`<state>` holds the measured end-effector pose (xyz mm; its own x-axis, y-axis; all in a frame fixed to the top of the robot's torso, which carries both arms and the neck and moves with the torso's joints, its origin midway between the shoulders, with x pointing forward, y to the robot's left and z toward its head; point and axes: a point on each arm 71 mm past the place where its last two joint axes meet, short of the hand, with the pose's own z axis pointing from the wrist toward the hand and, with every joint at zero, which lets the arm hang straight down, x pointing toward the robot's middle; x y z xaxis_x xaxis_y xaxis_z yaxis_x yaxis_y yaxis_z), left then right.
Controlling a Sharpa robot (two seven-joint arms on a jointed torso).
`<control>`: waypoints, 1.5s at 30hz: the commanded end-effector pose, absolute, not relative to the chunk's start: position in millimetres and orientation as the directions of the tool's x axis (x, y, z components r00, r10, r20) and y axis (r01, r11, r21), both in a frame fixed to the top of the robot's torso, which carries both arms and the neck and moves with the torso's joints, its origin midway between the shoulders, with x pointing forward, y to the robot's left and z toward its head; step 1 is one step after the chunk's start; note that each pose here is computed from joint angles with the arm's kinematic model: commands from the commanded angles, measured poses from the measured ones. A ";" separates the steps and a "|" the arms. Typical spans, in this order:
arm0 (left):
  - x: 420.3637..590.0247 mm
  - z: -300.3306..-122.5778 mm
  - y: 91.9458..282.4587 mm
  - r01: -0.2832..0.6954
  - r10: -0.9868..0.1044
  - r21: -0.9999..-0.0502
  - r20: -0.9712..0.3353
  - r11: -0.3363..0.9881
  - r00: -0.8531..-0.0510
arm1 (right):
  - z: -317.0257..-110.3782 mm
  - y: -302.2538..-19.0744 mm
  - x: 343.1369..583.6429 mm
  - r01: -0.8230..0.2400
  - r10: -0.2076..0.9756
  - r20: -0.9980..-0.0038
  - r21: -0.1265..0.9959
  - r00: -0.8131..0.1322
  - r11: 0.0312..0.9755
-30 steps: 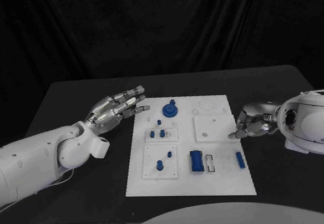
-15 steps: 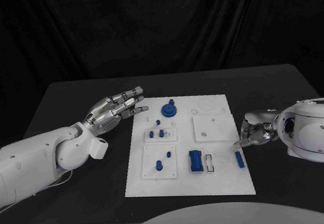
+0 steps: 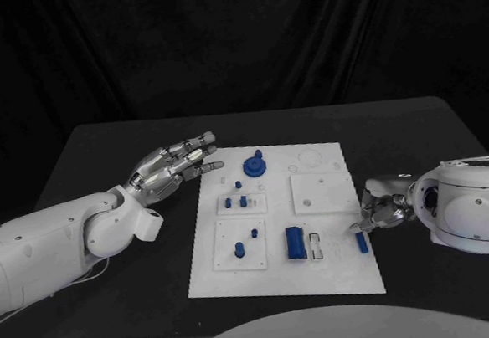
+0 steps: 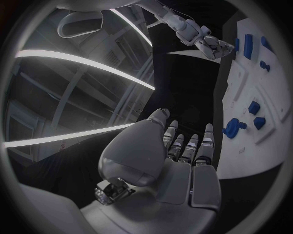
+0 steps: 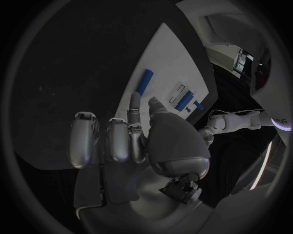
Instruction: Assemble the parts on the task board
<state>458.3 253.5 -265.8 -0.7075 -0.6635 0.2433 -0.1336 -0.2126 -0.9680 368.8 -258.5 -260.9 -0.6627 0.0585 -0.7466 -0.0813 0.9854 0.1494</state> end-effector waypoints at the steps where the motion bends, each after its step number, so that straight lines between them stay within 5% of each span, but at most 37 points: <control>1: 457.8 -265.2 252.6 -0.135 -0.655 -0.964 0.256 -0.230 -0.711 | -264.3 -259.5 367.4 -0.078 0.032 -0.736 0.114 -0.676 0.990; 26: 455.5 -269.1 252.0 -0.147 -0.651 -0.962 0.265 -0.230 -0.712 | -284.6 -251.5 361.8 -0.084 0.025 -0.685 0.126 -0.729 0.989; 37: 454.6 -270.7 251.8 -0.151 -0.650 -0.961 0.267 -0.230 -0.711 | -280.2 -244.9 359.6 0.001 0.219 -0.660 0.314 -0.719 0.949; 45: 454.5 -271.4 250.6 -0.153 -0.649 -0.961 0.269 -0.230 -0.712 | -274.5 -240.4 352.9 0.160 0.430 -0.534 0.478 -0.728 0.864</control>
<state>454.9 252.1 -272.1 -0.7081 -0.6583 0.2555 -0.1518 -0.2114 -0.9655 354.1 -243.2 -276.1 -0.7371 0.2869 -0.6118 0.0551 0.9279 0.3687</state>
